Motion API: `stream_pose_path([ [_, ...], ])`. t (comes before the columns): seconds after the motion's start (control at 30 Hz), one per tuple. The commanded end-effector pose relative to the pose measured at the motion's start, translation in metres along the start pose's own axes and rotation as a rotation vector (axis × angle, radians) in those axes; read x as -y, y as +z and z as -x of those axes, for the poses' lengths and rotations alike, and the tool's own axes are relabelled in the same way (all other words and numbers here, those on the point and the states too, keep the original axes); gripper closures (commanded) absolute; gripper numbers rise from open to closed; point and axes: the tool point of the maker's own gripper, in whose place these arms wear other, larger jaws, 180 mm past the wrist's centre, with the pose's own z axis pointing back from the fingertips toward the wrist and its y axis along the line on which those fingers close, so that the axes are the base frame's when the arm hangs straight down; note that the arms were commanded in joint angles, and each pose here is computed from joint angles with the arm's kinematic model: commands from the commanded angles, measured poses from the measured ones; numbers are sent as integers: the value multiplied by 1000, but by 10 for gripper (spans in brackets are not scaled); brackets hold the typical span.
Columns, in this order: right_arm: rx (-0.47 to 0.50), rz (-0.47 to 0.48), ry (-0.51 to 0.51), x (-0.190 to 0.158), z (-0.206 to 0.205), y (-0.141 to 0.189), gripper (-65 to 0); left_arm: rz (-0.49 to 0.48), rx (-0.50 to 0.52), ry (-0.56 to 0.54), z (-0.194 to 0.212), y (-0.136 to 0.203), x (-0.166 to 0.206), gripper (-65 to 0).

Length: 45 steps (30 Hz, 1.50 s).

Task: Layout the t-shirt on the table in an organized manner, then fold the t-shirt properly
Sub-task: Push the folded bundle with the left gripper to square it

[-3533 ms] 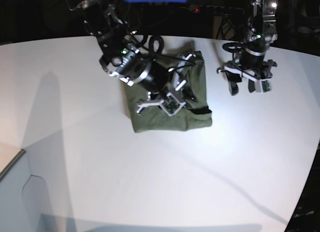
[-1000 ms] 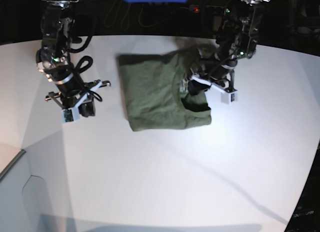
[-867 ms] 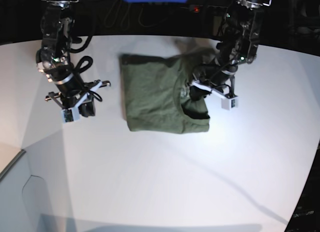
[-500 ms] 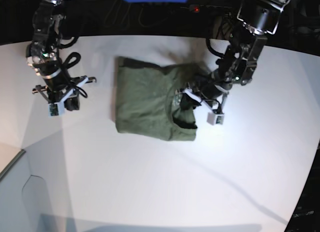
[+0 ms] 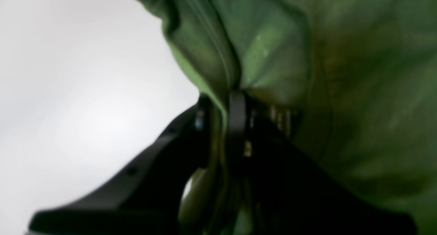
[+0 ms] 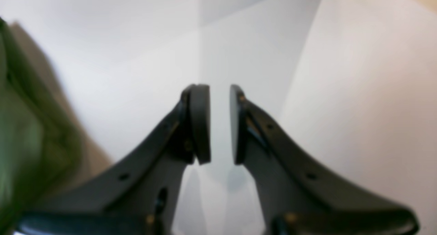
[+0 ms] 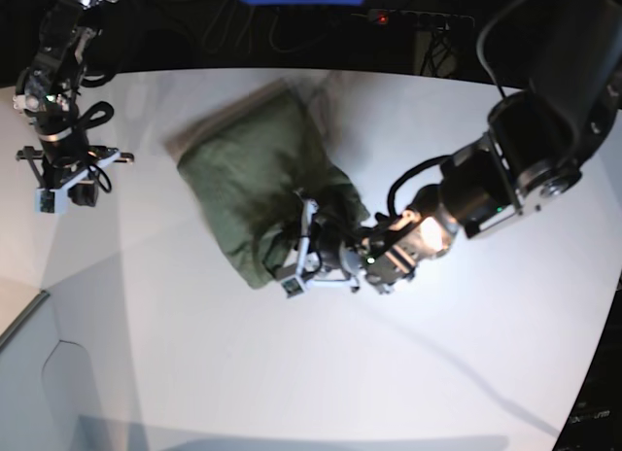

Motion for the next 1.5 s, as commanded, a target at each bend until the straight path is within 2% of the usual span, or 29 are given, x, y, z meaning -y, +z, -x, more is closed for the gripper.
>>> stream_pose_path([
  [0.0, 57, 13, 1, 7, -17, 2, -113, 17, -107, -100, 9, -5, 7, -2],
  [0.13, 58, 34, -29, 10, -14, 5, -113, 43, -216, -329, -3, -23, 26, -2],
  [0.23, 56, 52, -51, 12, -9, 10, -113, 40, -258, -455, -12, -31, 37, -2],
  [0.33, 64, 57, -43, 12, -11, 16, -113, 29, -252, -523, -19, -35, 40, -2],
  [0.6, 52, 58, -38, 13, -6, 20, -113, 20, -255, -530, -18, -35, 37, -14],
  [0.67, 53, 55, -37, 12, -6, 20, -113, 18, -252, -534, -21, -34, 37, -78],
  [0.83, 53, 54, -36, 11, -6, 19, -113, -17, -239, -551, -38, -26, 21, -312],
  [0.93, 43, 54, -35, 11, -2, 21, -113, -40, -233, -563, -49, -20, 11, -389],
  [1.1, 49, 56, -24, 11, -4, 27, -113, -75, -220, -576, -66, -11, -4, -399],
  [1.17, 56, 56, -26, 7, -5, 30, -113, -80, -193, -546, -74, -9, -6, -399],
  [1.33, 64, 50, -50, -5, -4, 39, -112, -91, -51, -394, -108, 2, -15, -399],
  [1.47, 50, 14, -62, -26, 4, 47, -112, -103, 85, -338, -140, 20, -20, -399],
])
